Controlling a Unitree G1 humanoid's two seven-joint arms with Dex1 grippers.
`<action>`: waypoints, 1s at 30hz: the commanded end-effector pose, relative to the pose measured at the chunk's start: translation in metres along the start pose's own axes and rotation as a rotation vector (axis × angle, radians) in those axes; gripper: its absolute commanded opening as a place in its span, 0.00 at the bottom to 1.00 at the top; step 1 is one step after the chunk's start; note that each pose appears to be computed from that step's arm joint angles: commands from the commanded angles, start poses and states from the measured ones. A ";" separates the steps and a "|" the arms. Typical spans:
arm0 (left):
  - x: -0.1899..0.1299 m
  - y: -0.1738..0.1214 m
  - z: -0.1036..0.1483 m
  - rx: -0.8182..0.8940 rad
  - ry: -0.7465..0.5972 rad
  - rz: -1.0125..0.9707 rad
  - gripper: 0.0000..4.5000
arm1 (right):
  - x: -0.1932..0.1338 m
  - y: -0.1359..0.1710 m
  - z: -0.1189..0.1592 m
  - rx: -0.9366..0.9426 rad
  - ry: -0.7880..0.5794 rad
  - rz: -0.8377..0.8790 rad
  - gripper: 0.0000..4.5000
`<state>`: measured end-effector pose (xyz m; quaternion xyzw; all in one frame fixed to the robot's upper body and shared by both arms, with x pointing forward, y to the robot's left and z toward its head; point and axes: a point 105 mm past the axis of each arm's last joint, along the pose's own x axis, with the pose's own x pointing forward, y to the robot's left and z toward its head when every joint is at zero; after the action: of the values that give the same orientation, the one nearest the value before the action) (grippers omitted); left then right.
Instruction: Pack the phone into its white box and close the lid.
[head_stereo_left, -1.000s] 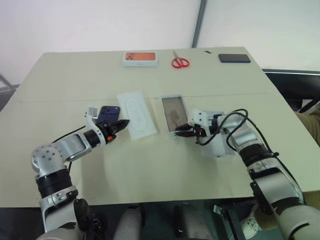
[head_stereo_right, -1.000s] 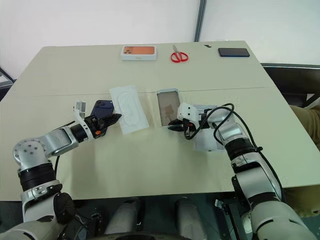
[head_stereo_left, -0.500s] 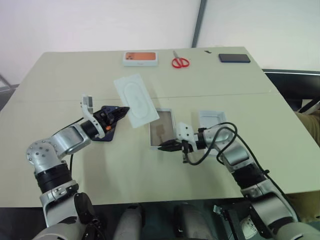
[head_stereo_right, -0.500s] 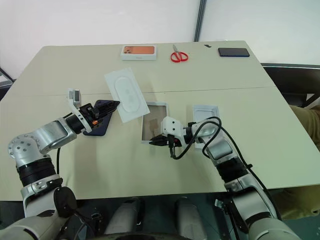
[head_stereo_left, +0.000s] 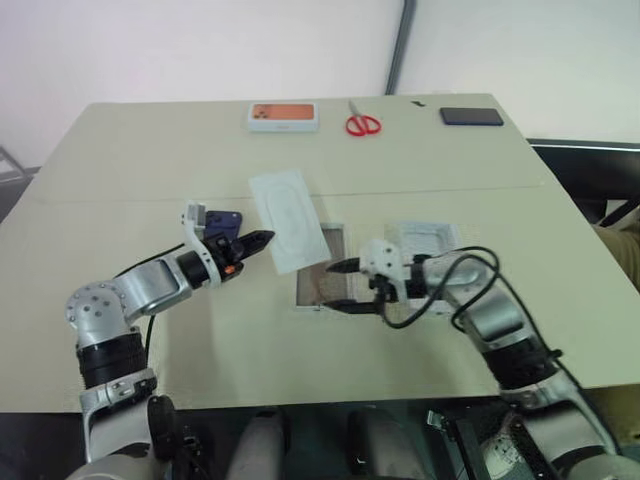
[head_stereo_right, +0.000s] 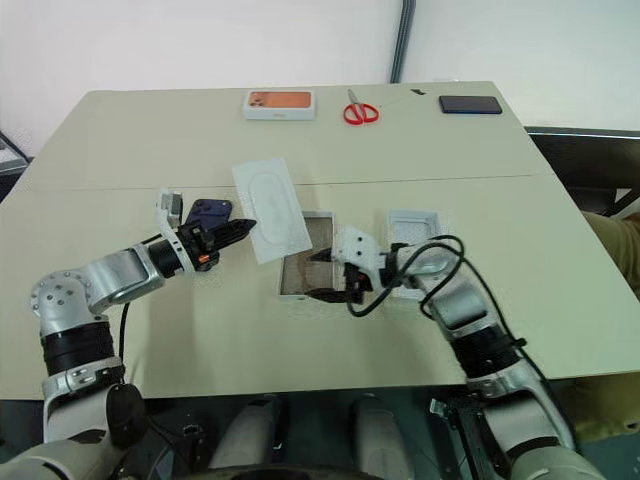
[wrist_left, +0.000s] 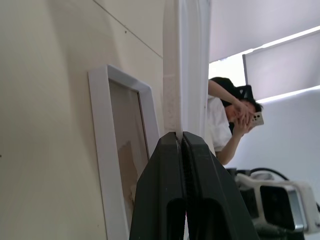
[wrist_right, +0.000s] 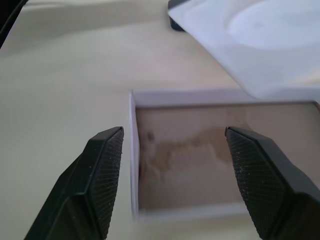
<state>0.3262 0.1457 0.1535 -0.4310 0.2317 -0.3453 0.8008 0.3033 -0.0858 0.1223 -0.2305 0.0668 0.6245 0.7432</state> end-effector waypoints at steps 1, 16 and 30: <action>-0.002 -0.011 -0.006 0.036 0.050 -0.059 0.00 | -0.027 -0.003 -0.002 -0.032 0.023 -0.003 0.78; 0.010 0.010 -0.026 0.099 0.250 -0.008 0.00 | -0.061 -0.041 0.009 -0.056 -0.102 -0.232 0.78; 0.018 0.006 -0.023 0.150 0.242 -0.032 0.89 | -0.053 -0.039 0.007 -0.054 -0.111 -0.240 0.79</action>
<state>0.3230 0.1223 0.1195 -0.3483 0.3231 -0.4076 0.7798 0.3290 -0.1400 0.1472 -0.2150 0.0083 0.5424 0.8121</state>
